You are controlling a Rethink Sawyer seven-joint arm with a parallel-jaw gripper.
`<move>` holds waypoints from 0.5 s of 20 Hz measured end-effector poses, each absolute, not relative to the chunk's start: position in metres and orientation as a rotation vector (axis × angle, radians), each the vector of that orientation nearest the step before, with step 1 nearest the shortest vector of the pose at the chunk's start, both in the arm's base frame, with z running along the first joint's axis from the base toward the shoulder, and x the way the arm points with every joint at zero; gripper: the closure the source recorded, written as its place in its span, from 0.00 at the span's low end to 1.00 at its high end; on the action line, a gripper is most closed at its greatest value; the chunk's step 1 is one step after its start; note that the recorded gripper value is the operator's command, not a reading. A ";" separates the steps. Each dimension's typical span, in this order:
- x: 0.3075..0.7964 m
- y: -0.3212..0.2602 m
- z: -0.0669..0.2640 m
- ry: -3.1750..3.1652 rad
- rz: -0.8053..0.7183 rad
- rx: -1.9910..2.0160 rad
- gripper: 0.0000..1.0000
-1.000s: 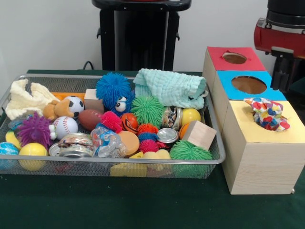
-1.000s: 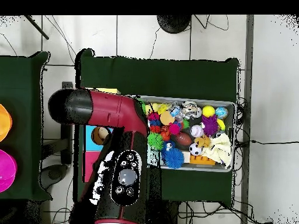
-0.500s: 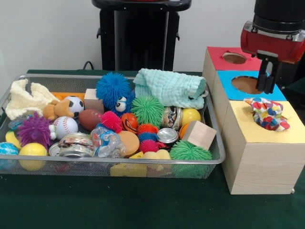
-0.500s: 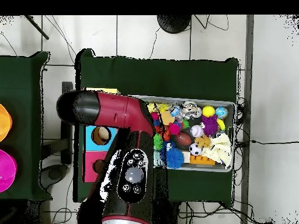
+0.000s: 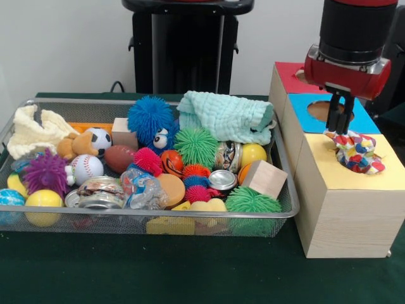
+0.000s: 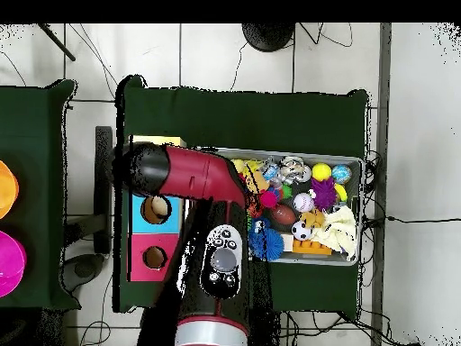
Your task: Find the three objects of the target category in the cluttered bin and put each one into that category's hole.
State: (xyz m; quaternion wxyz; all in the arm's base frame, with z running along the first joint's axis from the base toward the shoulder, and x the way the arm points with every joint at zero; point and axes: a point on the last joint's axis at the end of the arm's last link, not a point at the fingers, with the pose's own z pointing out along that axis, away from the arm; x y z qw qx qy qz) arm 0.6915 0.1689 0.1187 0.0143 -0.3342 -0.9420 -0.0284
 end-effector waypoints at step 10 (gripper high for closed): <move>0.671 0.175 0.090 -2.824 -0.183 -1.039 1.00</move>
